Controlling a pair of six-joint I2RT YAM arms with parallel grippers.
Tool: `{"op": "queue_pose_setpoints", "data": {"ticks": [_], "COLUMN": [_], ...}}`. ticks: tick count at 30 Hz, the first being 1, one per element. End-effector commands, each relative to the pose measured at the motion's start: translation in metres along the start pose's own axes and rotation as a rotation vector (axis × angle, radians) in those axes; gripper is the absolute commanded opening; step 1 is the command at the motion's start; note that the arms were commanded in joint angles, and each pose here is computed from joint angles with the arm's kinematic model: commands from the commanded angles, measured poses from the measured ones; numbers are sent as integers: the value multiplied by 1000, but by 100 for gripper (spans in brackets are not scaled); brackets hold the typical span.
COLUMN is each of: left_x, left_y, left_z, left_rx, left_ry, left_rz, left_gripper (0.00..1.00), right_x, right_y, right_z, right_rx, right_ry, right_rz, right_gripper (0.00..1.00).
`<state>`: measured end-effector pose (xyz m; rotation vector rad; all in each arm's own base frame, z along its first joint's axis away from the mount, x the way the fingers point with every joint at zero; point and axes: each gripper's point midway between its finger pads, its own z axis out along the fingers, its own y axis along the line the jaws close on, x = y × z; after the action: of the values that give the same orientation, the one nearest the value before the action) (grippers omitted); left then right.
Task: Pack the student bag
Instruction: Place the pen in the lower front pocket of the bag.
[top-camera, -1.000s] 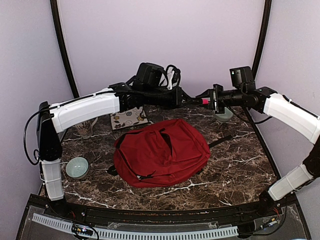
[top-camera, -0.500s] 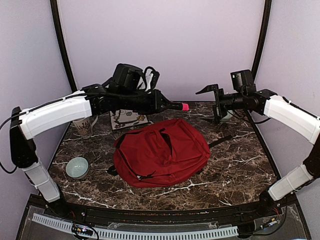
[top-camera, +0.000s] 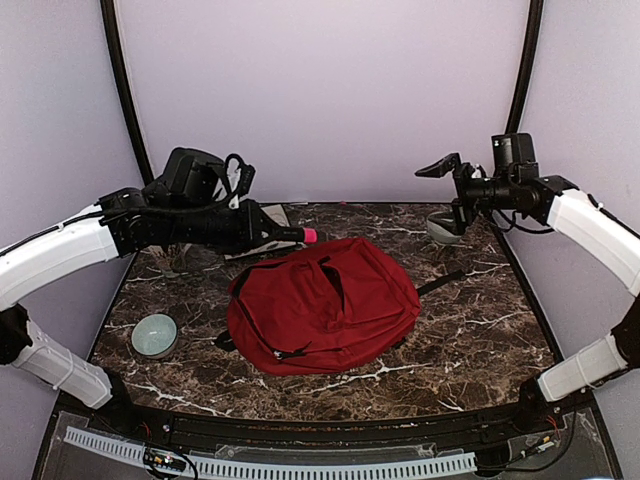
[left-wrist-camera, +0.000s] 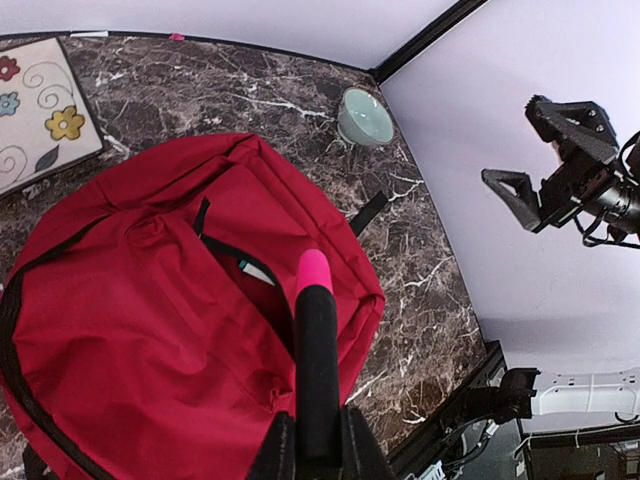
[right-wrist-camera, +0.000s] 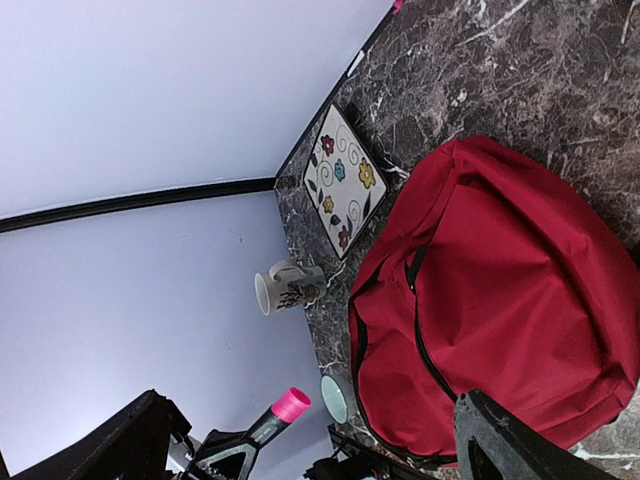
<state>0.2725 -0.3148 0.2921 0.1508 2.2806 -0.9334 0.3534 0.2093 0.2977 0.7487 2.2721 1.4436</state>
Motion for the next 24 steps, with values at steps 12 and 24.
{"op": "queue_pose_setpoints", "data": {"ticks": [12, 24], "left_x": [37, 61], "left_y": [36, 42], "left_z": [-13, 4], "left_rx": [-85, -45], "left_ry": [73, 138], "left_rz": [-96, -174], "left_gripper": [0, 0], "right_x": [-39, -31], "right_y": [-48, -89], "right_z": [-37, -42], "right_rx": [6, 47], "right_ry": [-80, -2], "right_rz": [-136, -56], "right_gripper": [100, 99]}}
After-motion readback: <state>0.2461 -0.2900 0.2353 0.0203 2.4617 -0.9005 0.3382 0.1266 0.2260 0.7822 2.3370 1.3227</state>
